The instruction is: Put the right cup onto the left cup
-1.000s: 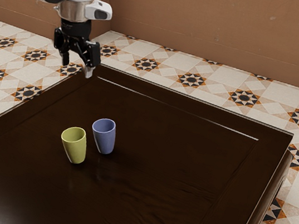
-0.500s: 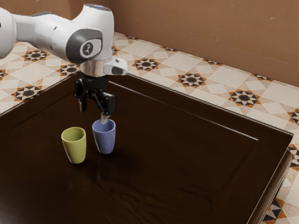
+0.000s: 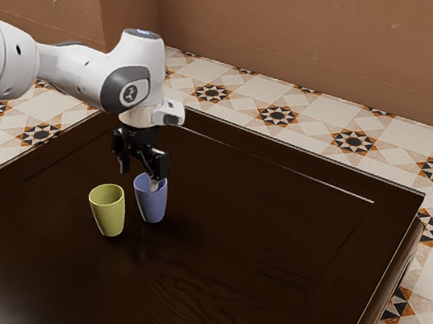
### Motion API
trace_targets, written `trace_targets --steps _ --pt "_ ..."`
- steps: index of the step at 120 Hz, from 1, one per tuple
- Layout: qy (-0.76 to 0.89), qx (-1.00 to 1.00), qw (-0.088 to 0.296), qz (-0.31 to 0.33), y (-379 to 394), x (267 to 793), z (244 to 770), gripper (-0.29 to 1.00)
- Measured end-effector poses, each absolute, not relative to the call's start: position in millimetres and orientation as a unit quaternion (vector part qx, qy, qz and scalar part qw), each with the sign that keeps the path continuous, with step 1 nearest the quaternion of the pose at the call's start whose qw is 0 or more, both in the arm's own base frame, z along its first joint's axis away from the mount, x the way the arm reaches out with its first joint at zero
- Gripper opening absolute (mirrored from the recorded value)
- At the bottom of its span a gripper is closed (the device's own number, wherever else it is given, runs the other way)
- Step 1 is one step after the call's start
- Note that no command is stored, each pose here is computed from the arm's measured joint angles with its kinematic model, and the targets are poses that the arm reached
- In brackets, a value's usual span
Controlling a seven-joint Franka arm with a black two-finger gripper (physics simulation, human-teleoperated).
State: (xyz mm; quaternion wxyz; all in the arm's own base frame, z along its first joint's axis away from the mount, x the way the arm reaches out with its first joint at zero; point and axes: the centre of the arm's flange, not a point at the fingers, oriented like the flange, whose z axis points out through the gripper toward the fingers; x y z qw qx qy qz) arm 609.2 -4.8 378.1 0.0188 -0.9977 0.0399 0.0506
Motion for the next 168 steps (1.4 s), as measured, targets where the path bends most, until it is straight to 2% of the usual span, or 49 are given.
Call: trace_targets --steps 63,118,143,154,168 --pt "0.07 -0.997 0.015 0.007 -43 637 361 0.7" --pt "0.054 -0.998 0.003 0.025 -35 645 308 0.7" --pt "0.054 -0.998 0.008 0.024 -32 646 305 0.2" --pt "0.054 -0.998 0.011 0.024 -28 647 306 0.08" --pt "0.054 -0.998 0.013 0.023 -28 647 306 0.0"
